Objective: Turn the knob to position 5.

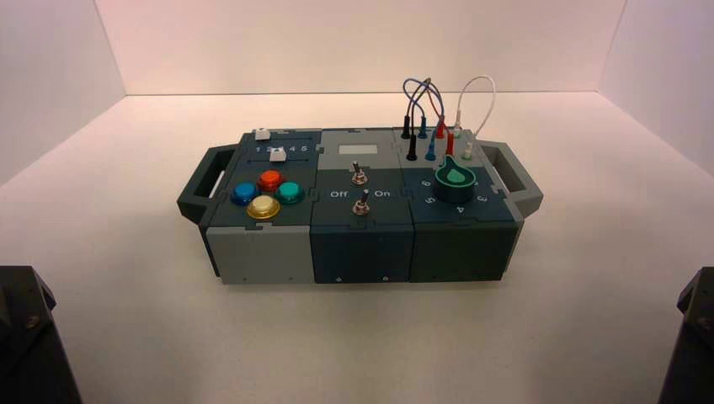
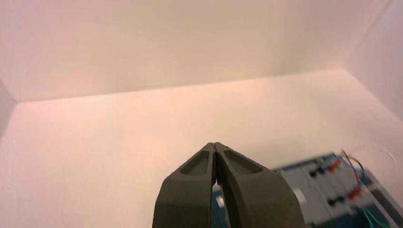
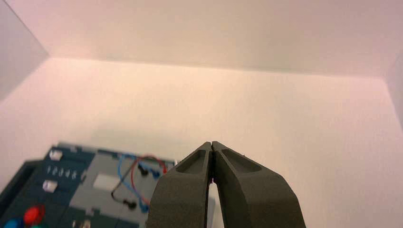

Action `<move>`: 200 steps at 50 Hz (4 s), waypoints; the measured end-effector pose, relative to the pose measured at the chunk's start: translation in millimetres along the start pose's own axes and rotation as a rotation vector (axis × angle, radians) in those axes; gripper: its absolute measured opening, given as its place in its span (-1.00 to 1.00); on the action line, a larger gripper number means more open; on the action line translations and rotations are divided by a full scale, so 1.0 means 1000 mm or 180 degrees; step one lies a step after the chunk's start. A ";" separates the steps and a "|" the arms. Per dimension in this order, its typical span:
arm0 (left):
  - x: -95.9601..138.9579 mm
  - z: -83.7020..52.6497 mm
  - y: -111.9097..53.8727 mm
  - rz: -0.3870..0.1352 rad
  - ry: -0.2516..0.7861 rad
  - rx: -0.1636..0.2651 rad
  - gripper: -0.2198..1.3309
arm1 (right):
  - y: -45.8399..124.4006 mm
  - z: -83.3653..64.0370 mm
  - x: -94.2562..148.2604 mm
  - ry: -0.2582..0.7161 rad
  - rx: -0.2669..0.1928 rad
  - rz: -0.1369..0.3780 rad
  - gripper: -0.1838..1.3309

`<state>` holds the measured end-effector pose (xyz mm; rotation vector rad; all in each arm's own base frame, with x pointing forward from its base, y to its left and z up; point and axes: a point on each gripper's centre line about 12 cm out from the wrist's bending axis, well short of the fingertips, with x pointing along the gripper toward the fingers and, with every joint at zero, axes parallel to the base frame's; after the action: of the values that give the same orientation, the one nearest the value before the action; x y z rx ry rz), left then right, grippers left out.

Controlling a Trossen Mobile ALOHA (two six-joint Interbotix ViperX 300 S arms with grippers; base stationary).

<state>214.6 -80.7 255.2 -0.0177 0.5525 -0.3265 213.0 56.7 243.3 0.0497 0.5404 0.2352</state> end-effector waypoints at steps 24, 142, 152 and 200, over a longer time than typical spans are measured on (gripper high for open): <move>0.029 -0.050 -0.068 -0.0621 0.1301 0.0581 -0.93 | 0.017 -0.050 -0.009 0.1392 0.0066 0.0232 -0.96; 0.041 -0.049 -0.073 -0.0562 0.1728 0.0785 -0.93 | 0.101 -0.098 0.118 0.3009 -0.1070 0.0581 -0.96; 0.041 -0.049 -0.073 -0.0561 0.1728 0.0780 -0.93 | 0.115 -0.101 0.116 0.3060 -0.1097 0.0665 -0.95; 0.041 -0.049 -0.073 -0.0562 0.1723 0.0780 -0.93 | 0.128 -0.107 0.108 0.3167 -0.1087 0.0755 -0.96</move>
<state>199.8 -159.1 200.3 0.2669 1.0467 -0.5759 221.1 205.2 111.3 -0.3570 1.4784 0.5876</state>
